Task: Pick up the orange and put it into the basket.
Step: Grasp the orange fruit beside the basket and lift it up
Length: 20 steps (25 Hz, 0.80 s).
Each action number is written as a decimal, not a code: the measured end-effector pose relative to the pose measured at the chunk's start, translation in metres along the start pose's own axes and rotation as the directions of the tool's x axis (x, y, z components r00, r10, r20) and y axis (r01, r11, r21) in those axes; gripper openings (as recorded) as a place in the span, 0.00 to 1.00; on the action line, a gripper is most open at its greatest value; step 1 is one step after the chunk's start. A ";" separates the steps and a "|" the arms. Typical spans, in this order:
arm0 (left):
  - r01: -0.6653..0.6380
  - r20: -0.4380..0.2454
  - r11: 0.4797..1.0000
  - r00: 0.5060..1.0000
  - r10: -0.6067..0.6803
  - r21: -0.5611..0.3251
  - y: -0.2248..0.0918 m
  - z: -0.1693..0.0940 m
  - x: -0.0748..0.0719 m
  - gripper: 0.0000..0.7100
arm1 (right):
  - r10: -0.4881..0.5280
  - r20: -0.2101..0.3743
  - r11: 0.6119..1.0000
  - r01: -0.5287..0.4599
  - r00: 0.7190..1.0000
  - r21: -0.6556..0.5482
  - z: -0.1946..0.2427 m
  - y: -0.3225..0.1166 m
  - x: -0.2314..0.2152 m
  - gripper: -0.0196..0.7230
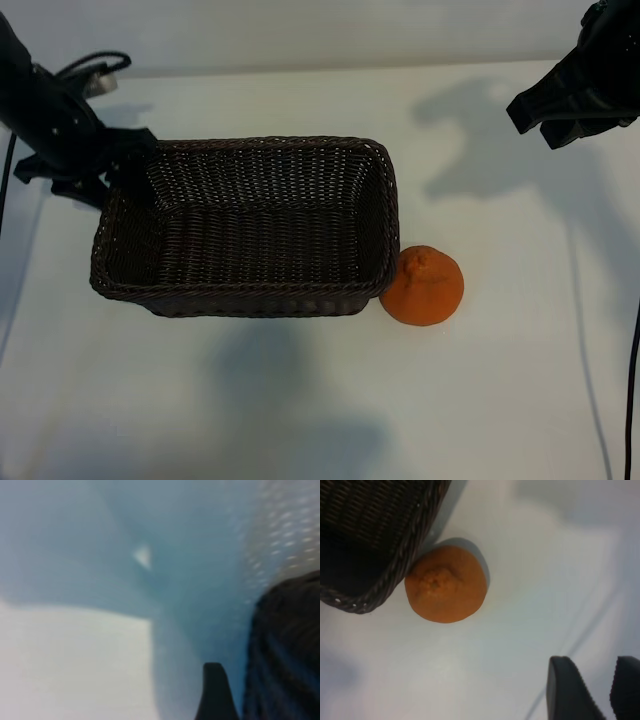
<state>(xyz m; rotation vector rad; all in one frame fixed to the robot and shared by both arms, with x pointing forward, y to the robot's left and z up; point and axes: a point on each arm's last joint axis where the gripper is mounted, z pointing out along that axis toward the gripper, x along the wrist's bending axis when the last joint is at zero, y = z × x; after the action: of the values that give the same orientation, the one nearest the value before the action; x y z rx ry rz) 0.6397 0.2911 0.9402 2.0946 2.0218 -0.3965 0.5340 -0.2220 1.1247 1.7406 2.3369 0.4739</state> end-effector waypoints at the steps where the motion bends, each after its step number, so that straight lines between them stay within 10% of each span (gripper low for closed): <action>1: -0.002 0.010 1.000 1.000 0.002 0.003 0.001 -0.004 -0.002 0.74 | 0.000 0.000 1.000 0.000 1.000 0.000 0.000 0.000 0.000 0.37; 20: -0.070 -0.039 0.980 0.997 0.064 -0.184 -0.014 -0.101 -0.035 0.74 | -0.001 0.004 1.000 0.001 1.000 0.000 0.000 0.000 0.000 0.37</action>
<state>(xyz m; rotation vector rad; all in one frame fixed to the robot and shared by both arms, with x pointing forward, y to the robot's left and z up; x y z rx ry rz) 0.6299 0.2919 1.0474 2.0609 1.9184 -0.1566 0.5341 -0.2223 1.1247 1.7384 2.3356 0.4699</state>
